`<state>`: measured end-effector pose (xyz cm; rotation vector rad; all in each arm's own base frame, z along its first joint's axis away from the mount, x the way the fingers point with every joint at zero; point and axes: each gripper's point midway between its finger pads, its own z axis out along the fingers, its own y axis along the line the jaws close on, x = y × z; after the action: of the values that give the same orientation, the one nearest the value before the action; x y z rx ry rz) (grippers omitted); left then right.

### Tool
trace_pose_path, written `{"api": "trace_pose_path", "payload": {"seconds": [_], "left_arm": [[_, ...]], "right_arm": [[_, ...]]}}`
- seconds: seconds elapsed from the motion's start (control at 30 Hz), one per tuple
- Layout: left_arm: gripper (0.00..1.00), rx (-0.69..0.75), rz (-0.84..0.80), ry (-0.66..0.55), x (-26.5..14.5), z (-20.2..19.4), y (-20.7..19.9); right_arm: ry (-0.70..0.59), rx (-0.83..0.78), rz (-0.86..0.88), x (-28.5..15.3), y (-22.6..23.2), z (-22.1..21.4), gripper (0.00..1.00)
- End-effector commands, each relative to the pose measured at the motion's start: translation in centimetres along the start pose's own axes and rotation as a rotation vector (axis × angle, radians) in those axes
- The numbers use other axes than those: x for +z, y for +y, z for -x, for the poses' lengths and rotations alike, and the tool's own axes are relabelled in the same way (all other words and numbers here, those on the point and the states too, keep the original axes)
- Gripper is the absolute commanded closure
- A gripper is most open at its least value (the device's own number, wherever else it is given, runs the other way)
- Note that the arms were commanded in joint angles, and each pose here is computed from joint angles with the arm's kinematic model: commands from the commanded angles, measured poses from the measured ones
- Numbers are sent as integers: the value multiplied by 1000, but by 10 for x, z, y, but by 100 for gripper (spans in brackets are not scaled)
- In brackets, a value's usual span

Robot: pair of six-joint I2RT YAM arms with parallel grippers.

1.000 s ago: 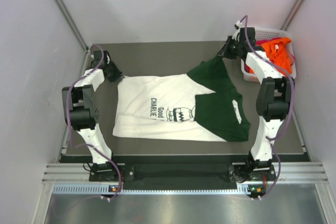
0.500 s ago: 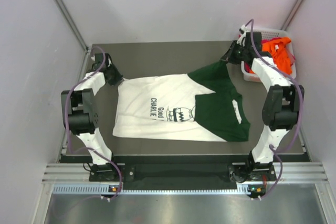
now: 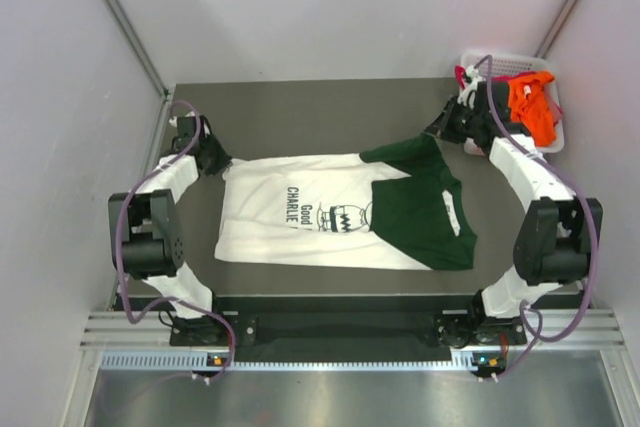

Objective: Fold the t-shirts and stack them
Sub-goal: Fold the tshirt

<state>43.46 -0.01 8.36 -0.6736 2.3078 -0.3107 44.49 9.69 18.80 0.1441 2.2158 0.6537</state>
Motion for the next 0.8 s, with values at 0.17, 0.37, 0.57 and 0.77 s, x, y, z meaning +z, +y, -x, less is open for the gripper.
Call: {"api": "trace_pose_path", "payload": {"seconds": [0.17, 0.37, 0.57, 0.77], "left_arm": [[100, 61, -50, -201, -39, 31, -10], [100, 60, -80, -223, -50, 22, -9], [100, 66, -102, -260, -65, 13, -6], [100, 66, -80, -282, -75, 4, 0]], "right_arm": [[-96, -48, -9, -46, 5, -13, 100], [-132, -73, -45, -74, 0, -35, 100], [-170, -76, -65, -99, -2, -57, 100], [-183, -67, -65, -121, -2, -83, 100]]}}
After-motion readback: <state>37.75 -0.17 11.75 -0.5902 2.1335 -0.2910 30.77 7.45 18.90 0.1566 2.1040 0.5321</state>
